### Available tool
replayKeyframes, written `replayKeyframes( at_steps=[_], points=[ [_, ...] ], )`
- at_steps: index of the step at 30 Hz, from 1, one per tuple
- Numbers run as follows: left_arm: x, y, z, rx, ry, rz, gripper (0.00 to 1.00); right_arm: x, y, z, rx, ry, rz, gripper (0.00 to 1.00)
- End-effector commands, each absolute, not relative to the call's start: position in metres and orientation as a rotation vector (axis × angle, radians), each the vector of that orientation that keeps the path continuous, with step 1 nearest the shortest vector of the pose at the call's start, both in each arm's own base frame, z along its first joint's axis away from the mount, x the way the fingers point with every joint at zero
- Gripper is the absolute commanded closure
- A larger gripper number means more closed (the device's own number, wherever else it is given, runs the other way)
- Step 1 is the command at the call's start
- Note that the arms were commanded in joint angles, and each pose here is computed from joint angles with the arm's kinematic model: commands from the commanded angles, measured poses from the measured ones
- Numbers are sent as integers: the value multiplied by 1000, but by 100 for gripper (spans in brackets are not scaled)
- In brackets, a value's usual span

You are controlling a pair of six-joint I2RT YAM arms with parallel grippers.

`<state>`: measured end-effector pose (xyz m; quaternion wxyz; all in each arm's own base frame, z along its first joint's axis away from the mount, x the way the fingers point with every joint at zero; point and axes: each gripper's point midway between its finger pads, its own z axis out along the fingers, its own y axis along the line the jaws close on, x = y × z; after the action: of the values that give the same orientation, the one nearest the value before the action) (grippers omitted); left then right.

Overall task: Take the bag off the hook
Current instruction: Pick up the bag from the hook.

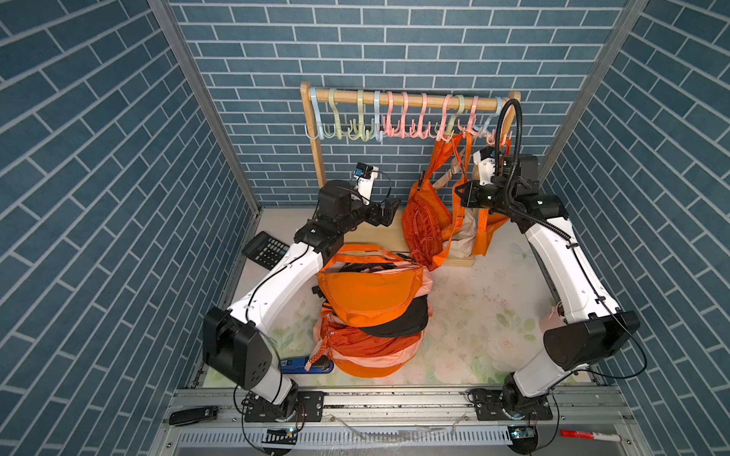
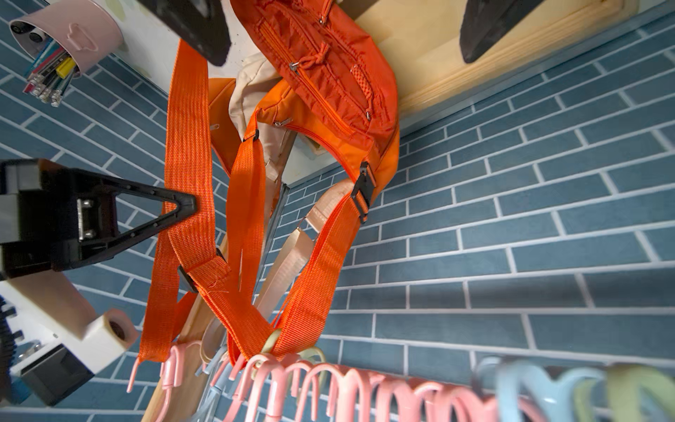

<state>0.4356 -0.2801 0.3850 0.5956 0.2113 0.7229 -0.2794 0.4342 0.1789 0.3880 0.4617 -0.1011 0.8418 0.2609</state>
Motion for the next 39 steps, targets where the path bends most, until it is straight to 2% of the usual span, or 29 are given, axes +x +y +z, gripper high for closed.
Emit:
replayKeyframes(
  at_steps=[1,11,23,32,39],
  points=[
    [448,-294,410,509,1572,-649,1,419,179,407,-270,2022,656,100],
    [498,-352,416,542,1501,-711,2,405,173,413,-261,2016,652,100],
    [518,-404,418,571,1438,-774,2,389,166,423,-248,1997,640,100],
    [531,-414,422,550,1403,-765,2,379,164,427,-257,1984,648,100],
    [553,-399,419,449,1418,-643,3,372,164,432,-258,1963,665,100]
  ],
)
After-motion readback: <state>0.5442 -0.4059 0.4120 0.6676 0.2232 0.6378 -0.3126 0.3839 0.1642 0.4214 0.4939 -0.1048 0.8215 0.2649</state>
